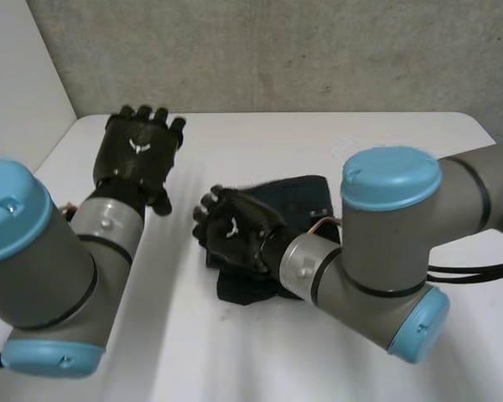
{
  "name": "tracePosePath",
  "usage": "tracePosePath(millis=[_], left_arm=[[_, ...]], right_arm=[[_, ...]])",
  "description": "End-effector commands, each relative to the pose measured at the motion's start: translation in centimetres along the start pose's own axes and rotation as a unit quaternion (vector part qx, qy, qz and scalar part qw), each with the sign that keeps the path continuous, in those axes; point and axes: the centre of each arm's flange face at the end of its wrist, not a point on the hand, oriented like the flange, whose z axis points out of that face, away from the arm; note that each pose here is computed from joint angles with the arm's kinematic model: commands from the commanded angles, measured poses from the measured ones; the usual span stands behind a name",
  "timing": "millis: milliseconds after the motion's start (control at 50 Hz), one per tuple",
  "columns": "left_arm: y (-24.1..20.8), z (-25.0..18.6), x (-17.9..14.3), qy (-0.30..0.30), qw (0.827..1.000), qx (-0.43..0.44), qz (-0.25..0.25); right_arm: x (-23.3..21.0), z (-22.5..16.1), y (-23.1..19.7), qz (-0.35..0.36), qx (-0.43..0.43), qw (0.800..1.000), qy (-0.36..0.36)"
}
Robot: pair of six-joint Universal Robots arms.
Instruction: Fold the shorts.
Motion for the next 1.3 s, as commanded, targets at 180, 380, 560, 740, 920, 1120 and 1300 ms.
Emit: tracePosePath(millis=[180,380,560,740,920,1120,1300], left_arm=[[-2.6,3.5,6.2,0.068,0.994,0.041,-0.075],[3.9,4.9,12.2,0.157,0.982,-0.091,-0.042],[6.9,3.9,11.2,0.114,0.974,-0.195,0.001],[7.3,1.5,10.3,0.109,0.966,-0.233,0.025],[5.9,1.4,9.8,0.102,0.971,-0.214,0.014],[-6.6,1.1,1.3,0.017,0.994,-0.057,-0.089],[-11.9,-1.4,-7.3,-0.040,0.987,0.003,-0.155]], right_arm=[[10.7,-5.2,6.1,0.466,-0.029,0.863,0.193],[7.4,-2.1,12.3,0.437,-0.148,0.868,0.184],[6.0,-0.9,13.4,0.444,-0.162,0.867,0.157],[4.2,-0.2,14.7,0.406,-0.195,0.885,0.118],[4.9,-0.6,14.0,0.385,-0.189,0.896,0.119],[15.2,-6.6,6.9,0.364,-0.022,0.851,0.377],[19.9,-13.6,3.1,0.325,-0.063,0.822,0.464]])
